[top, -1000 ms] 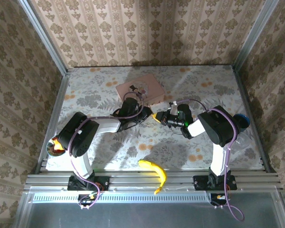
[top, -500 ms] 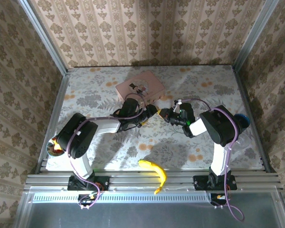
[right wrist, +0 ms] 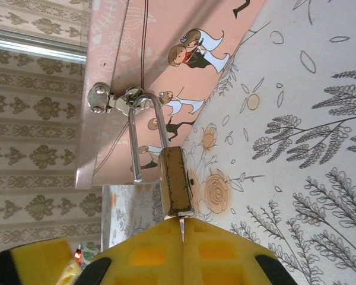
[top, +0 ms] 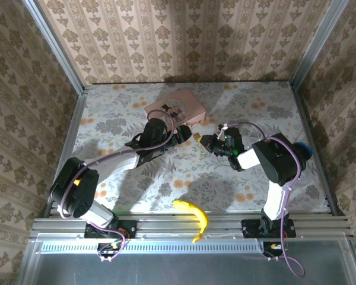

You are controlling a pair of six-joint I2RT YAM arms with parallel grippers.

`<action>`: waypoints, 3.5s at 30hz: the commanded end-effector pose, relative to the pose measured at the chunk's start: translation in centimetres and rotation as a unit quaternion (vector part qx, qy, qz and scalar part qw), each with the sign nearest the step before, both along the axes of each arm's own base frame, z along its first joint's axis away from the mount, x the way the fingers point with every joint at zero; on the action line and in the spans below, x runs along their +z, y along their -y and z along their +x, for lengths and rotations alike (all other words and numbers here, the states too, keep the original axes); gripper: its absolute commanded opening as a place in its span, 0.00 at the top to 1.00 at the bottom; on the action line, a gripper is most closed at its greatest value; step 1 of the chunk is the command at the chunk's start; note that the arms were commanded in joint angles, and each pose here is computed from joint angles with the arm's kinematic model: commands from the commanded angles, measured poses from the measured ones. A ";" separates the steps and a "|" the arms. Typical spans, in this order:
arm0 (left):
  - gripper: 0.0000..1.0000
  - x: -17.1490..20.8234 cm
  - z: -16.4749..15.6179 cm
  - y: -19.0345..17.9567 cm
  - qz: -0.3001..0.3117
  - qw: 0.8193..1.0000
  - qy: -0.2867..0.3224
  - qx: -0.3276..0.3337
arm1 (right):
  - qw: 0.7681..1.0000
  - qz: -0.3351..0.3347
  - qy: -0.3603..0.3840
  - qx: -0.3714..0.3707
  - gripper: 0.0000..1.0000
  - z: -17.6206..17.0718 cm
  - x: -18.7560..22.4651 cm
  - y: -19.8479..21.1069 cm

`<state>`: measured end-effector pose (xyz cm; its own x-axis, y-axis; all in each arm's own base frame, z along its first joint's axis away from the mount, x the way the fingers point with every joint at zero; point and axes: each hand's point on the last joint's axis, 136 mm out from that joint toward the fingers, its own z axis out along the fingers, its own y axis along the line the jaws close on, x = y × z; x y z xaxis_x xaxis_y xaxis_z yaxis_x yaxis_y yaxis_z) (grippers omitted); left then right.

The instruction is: Unlock a padlock with a key

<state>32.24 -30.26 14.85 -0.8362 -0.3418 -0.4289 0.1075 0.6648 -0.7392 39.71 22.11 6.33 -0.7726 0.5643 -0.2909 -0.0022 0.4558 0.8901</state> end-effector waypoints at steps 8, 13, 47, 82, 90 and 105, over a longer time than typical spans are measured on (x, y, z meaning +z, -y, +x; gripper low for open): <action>0.00 0.6 0.5 -6.7 0.076 0.994 0.037 0.064 | 0.991 -0.132 0.002 0.003 1.00 0.2 -0.1 0.0; 0.00 1.1 0.0 -10.6 0.097 0.988 0.051 0.108 | 0.985 -0.175 -0.002 0.011 1.00 -0.1 -0.5 0.0; 0.00 1.8 -2.0 -20.9 0.130 0.966 0.067 0.215 | 0.962 -0.272 -0.005 -0.012 0.61 -2.2 0.4 3.1; 0.00 -1.8 8.9 -15.3 0.288 0.954 0.030 0.084 | 0.911 -0.391 0.014 0.129 0.42 0.2 0.3 -1.0; 0.00 -3.9 9.5 -15.3 0.302 0.950 0.013 0.082 | 0.883 -0.449 0.012 0.138 0.39 1.0 -1.4 -1.9; 0.00 -7.2 8.4 -16.0 0.326 0.942 -0.030 0.073 | 0.846 -0.513 0.010 0.144 0.33 2.4 -4.5 -2.0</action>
